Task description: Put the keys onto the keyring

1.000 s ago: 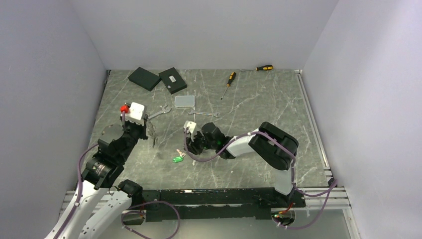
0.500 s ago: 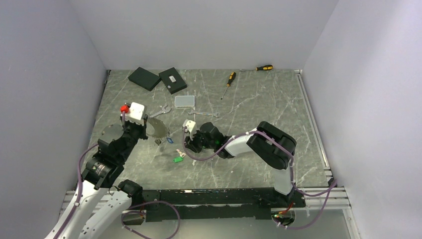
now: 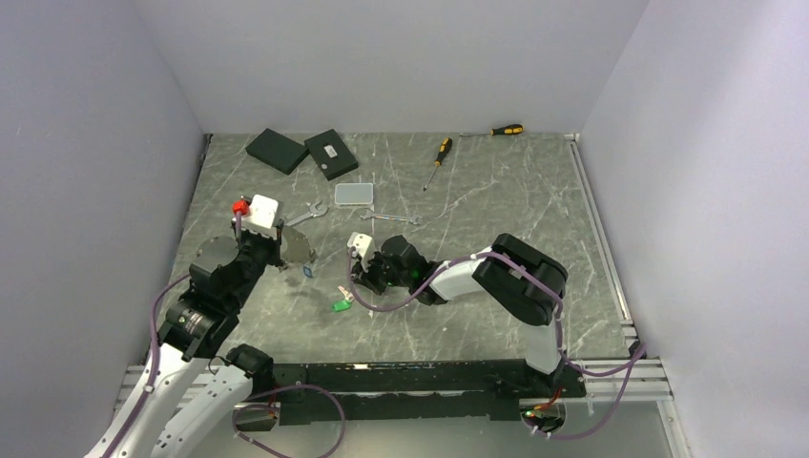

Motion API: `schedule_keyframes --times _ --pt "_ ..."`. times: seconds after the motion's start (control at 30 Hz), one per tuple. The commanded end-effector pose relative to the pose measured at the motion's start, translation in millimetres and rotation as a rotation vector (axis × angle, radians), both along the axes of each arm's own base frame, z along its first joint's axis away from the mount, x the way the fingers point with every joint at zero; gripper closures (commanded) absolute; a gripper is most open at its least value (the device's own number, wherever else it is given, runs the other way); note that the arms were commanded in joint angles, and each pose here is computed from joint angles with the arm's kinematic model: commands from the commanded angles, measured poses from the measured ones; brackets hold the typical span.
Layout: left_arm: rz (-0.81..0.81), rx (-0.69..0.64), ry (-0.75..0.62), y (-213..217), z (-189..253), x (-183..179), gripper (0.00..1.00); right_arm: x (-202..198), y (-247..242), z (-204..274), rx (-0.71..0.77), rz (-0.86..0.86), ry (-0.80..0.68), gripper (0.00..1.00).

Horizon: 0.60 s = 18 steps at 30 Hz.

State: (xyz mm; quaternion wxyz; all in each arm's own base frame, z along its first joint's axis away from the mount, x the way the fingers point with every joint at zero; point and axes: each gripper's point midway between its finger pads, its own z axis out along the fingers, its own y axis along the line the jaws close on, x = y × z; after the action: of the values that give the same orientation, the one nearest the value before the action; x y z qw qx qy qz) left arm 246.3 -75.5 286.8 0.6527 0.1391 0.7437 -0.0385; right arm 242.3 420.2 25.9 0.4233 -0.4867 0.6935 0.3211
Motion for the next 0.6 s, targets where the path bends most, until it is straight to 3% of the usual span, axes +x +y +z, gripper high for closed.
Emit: schedule_keyframes --times 0.0,0.37,0.57 --pt "-0.007 -0.017 -0.073 -1.8 20.0 4.1 1.00 -2.3 2.6 8.7 -0.010 0.029 -0.021 1.00" --pt "-0.096 -0.022 -0.077 -16.7 20.6 0.9 1.00 1.0 -20.5 98.1 0.007 0.036 -0.119 1.00" --pt "-0.323 -0.049 -0.076 -55.5 22.7 -11.0 1.00 -13.2 -36.8 152.8 0.053 0.097 -0.155 1.00"
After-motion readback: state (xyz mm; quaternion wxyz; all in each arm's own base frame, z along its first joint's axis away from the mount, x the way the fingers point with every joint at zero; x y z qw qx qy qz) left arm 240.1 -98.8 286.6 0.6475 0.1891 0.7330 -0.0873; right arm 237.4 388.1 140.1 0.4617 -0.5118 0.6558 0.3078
